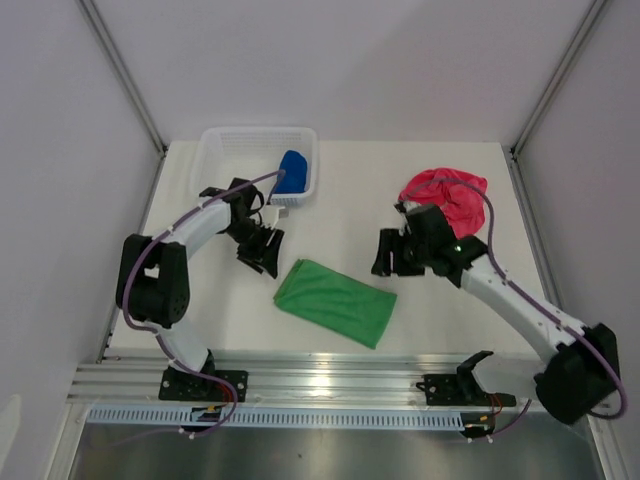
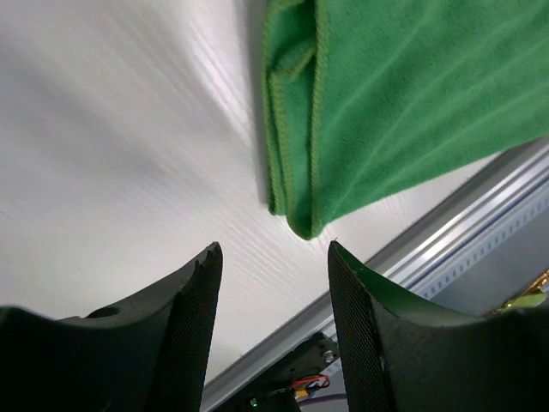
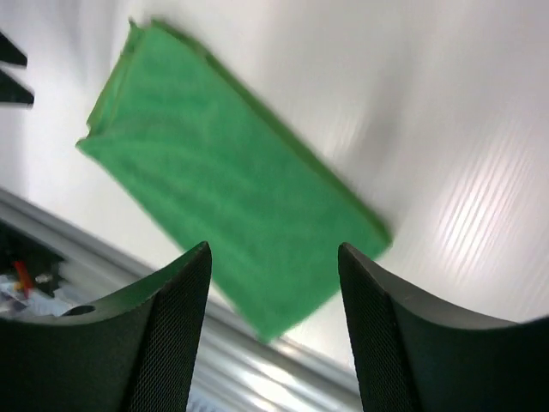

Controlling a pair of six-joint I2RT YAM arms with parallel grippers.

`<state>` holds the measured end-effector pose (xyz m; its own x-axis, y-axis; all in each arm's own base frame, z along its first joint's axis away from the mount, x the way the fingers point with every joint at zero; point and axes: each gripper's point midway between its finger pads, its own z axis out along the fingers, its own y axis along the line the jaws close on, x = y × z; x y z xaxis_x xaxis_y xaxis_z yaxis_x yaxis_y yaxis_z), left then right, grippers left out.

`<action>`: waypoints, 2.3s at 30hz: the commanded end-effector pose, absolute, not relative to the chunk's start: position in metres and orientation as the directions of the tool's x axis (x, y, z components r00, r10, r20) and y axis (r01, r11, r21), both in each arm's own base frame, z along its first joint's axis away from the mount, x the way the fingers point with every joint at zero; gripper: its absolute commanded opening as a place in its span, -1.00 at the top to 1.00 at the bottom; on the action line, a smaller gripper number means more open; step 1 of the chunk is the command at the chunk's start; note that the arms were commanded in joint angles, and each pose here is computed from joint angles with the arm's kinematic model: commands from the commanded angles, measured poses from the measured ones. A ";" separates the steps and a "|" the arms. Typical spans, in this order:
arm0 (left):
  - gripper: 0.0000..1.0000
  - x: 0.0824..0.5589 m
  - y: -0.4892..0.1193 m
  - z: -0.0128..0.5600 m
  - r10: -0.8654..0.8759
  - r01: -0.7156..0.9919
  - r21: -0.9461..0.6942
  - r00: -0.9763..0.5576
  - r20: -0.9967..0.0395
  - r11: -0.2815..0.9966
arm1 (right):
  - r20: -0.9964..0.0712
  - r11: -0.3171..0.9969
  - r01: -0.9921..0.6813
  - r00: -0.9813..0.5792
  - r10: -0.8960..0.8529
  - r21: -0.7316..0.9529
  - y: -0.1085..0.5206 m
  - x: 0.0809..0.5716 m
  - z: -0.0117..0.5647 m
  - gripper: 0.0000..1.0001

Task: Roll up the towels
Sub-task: Fold the towel

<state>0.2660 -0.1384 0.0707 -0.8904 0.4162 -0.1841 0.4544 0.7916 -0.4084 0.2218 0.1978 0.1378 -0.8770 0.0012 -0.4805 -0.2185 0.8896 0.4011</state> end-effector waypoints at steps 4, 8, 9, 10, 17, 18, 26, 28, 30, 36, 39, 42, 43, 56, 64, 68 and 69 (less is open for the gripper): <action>-0.11 0.250 -0.136 0.082 0.367 0.424 -0.452 -0.906 -0.212 0.785 | -0.655 0.662 -0.740 -0.559 -0.509 0.117 0.283 0.331 0.105 -0.28; -0.12 0.250 -0.123 0.086 0.337 0.407 -0.434 -0.913 -0.231 0.804 | -0.670 0.448 -0.880 -0.428 -0.607 0.156 0.342 0.353 0.089 -0.39; -0.11 0.250 -0.122 0.089 0.332 0.408 -0.434 -0.911 -0.243 0.803 | -0.674 0.395 -0.900 -0.410 -0.615 0.187 0.352 0.348 0.085 -0.41; -0.11 0.251 -0.119 0.089 0.325 0.406 -0.431 -0.912 -0.252 0.806 | -0.665 0.367 -0.909 -0.401 -0.630 0.200 0.358 0.347 0.071 -0.43; -0.12 0.250 -0.116 0.092 0.330 0.419 -0.414 -0.904 -0.272 0.808 | -0.706 0.218 -0.928 -0.371 -0.603 0.302 0.387 0.327 0.052 -0.44; -0.12 0.249 -0.116 0.092 0.330 0.418 -0.415 -0.905 -0.269 0.808 | -0.703 0.212 -0.925 -0.377 -0.603 0.314 0.388 0.325 0.049 -0.44; -0.12 0.253 -0.117 0.086 0.328 0.406 -0.423 -0.912 -0.246 0.810 | -0.666 0.198 -0.909 -0.405 -0.626 0.367 0.402 0.319 0.022 -0.40; -0.11 0.256 -0.118 0.089 0.328 0.407 -0.422 -0.911 -0.250 0.810 | -0.654 0.196 -0.903 -0.413 -0.633 0.381 0.405 0.316 0.016 -0.37; -0.11 0.253 -0.117 0.085 0.330 0.404 -0.425 -0.913 -0.239 0.810 | -0.642 0.192 -0.891 -0.433 -0.633 0.412 0.405 0.312 0.010 -0.22; -0.11 0.253 -0.116 0.084 0.330 0.403 -0.421 -0.914 -0.238 0.812 | -0.631 0.186 -0.879 -0.449 -0.633 0.438 0.397 0.301 0.008 0.31; -0.11 0.255 -0.116 0.086 0.333 0.406 -0.419 -0.912 -0.240 0.812 | -0.634 0.185 -0.877 -0.452 -0.628 0.443 0.395 0.298 0.012 0.37; -0.11 0.256 -0.117 0.087 0.331 0.406 -0.419 -0.912 -0.242 0.812 | -0.640 0.228 -0.854 -0.504 -0.580 0.467 0.392 0.308 0.020 0.61; -0.11 0.256 -0.117 0.087 0.331 0.406 -0.419 -0.912 -0.242 0.812 | -0.654 0.242 -0.849 -0.519 -0.550 0.470 0.393 0.316 0.023 0.73; -0.03 0.265 -0.128 0.096 0.408 0.490 -0.404 -0.870 -0.276 0.772 | -0.587 0.819 -0.300 -0.808 0.055 0.490 0.243 0.404 0.028 1.00; -0.04 0.259 -0.179 0.107 0.622 0.722 -0.359 -0.692 -0.367 0.592 | -0.513 0.896 0.067 -0.800 0.311 0.440 0.176 0.425 0.002 1.00; -0.05 0.243 -0.218 0.111 0.750 0.859 -0.325 -0.506 -0.426 0.395 | -0.490 0.875 0.106 -0.793 0.361 0.473 0.170 0.432 0.003 0.95; -0.05 0.232 -0.235 0.113 0.781 0.892 -0.321 -0.439 -0.445 0.319 | -0.485 0.874 0.110 -0.796 0.362 0.473 0.168 0.433 0.005 0.89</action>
<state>0.2447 -0.1981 0.1026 -0.6341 0.6868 -0.3553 0.7716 0.5316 -0.3493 0.4264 0.1957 0.0201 -0.8142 0.2943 -0.5004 -0.0171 0.8494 0.5274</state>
